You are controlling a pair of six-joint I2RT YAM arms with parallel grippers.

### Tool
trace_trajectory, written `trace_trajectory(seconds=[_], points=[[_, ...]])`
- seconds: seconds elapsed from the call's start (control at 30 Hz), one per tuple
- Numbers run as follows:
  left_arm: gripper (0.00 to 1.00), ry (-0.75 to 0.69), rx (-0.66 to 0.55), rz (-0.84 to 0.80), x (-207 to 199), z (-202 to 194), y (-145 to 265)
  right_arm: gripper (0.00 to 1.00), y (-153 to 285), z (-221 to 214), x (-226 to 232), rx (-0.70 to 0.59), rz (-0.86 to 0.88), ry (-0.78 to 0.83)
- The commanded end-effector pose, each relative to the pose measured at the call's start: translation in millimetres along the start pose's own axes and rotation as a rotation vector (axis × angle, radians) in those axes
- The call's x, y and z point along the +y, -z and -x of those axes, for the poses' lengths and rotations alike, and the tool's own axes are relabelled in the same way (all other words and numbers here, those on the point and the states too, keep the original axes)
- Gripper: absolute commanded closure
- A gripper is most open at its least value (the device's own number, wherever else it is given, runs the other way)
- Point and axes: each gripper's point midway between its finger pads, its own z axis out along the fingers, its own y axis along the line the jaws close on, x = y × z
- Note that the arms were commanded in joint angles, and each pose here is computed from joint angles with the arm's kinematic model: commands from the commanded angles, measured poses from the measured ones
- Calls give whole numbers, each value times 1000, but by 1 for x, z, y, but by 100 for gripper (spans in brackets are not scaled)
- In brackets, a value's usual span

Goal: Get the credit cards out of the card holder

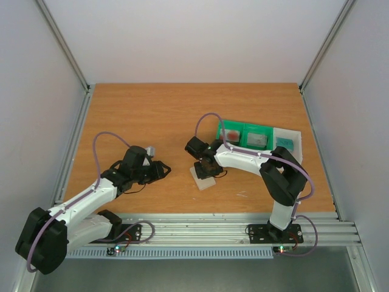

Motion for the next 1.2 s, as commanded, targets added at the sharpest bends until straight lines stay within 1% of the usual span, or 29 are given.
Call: trace_trajectory(seconds=[0.0, 0.2, 0.47, 0.6, 0.73, 0.87, 0.97, 1.17], points=[[55, -10, -18, -22, -6, 5, 0, 74, 5, 6, -3, -27, -39, 5], [55, -9, -18, -20, -5, 4, 0, 87, 12, 8, -6, -47, -45, -8], [55, -8, -4, -18, -4, 2, -3, 97, 29, 8, -2, -74, 7, -26], [55, -7, 4, -19, -4, 1, -4, 99, 37, 6, 1, -87, 53, -39], [54, -7, 13, -25, -5, 1, -5, 99, 53, 3, 14, -95, 151, -51], [49, -6, 29, -44, -8, -1, -7, 98, 75, 0, 28, -109, 274, -62], [43, 1, 47, -83, -13, -5, -10, 97, 91, -2, 34, -127, 349, -75], [33, 3, 78, -213, -33, -7, -17, 97, 114, -6, 53, -134, 507, -106]])
